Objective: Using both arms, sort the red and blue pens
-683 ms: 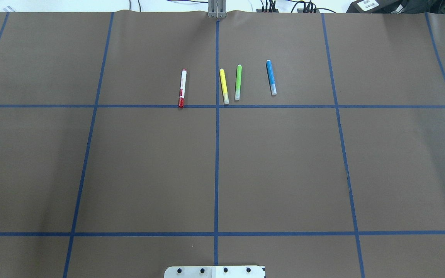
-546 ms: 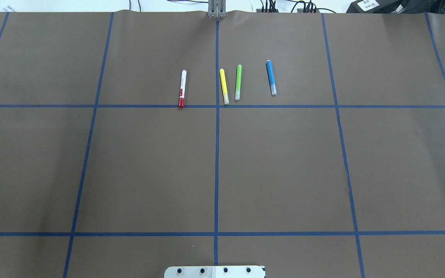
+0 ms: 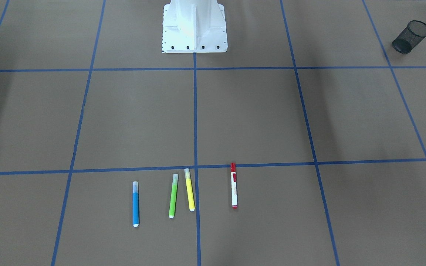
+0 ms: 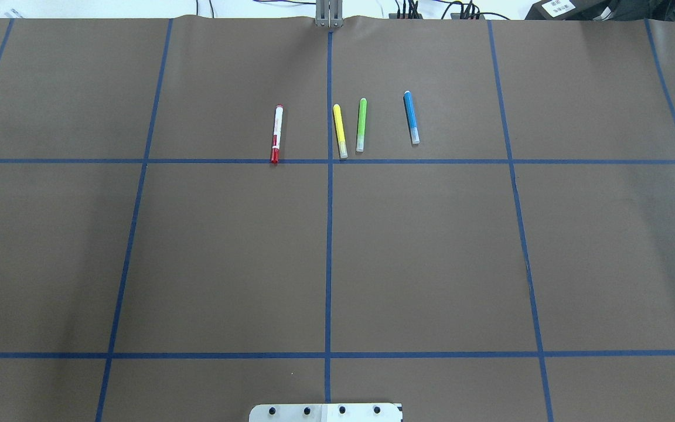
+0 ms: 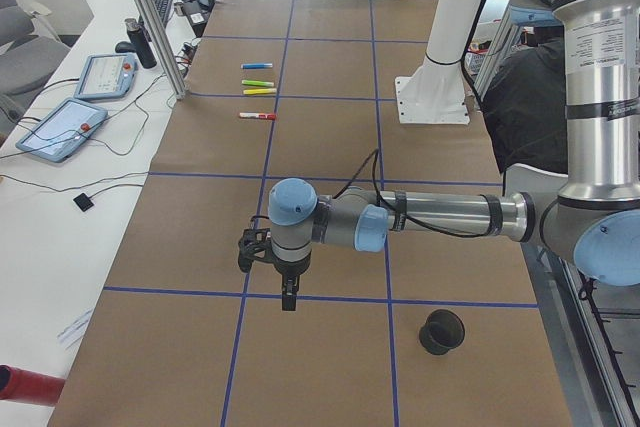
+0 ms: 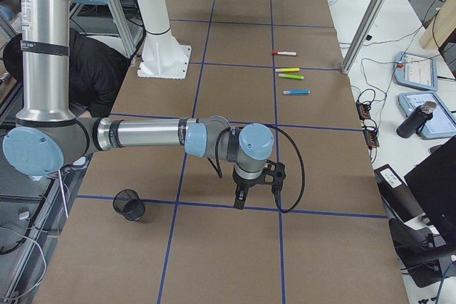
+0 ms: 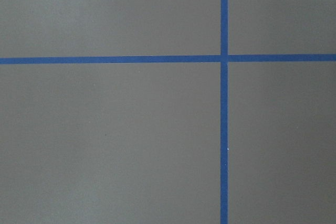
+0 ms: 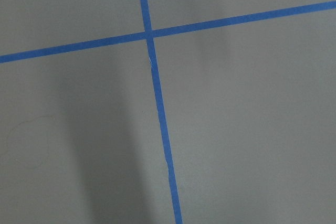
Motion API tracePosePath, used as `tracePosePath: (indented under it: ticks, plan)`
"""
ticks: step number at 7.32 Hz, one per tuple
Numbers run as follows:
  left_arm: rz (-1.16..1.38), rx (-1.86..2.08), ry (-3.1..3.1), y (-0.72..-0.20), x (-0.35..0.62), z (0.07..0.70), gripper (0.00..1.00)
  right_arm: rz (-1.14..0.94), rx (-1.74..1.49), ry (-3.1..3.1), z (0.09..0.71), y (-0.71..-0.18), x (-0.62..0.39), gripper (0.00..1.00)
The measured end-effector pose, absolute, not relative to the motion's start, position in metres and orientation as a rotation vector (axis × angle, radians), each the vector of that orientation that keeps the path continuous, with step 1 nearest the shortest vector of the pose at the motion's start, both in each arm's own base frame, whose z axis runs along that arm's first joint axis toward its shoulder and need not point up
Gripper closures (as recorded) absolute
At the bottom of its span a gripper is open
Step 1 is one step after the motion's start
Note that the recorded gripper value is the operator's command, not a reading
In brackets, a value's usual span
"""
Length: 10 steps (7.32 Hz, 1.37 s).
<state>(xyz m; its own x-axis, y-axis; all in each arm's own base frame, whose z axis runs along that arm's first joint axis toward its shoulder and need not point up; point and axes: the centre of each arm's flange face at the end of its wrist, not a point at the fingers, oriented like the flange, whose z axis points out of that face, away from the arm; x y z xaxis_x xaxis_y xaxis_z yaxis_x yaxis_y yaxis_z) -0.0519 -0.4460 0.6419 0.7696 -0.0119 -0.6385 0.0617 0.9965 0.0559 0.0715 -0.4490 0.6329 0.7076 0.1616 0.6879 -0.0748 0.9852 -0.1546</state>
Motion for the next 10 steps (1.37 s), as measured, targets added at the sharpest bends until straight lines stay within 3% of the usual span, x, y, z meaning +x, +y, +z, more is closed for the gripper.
tracePosePath:
  ticks: [6, 10]
  plan:
    - [-0.041, 0.067, 0.691, -0.456, -0.049, 0.65, 0.0, 0.09, -0.01, -0.775, 0.574, -0.484, 0.07, 0.0]
    - [0.069, 0.183, 0.727, -0.545, -0.008, 0.557, 0.01, 0.069, 0.036, -0.9, 0.552, -0.496, 0.053, 0.0]
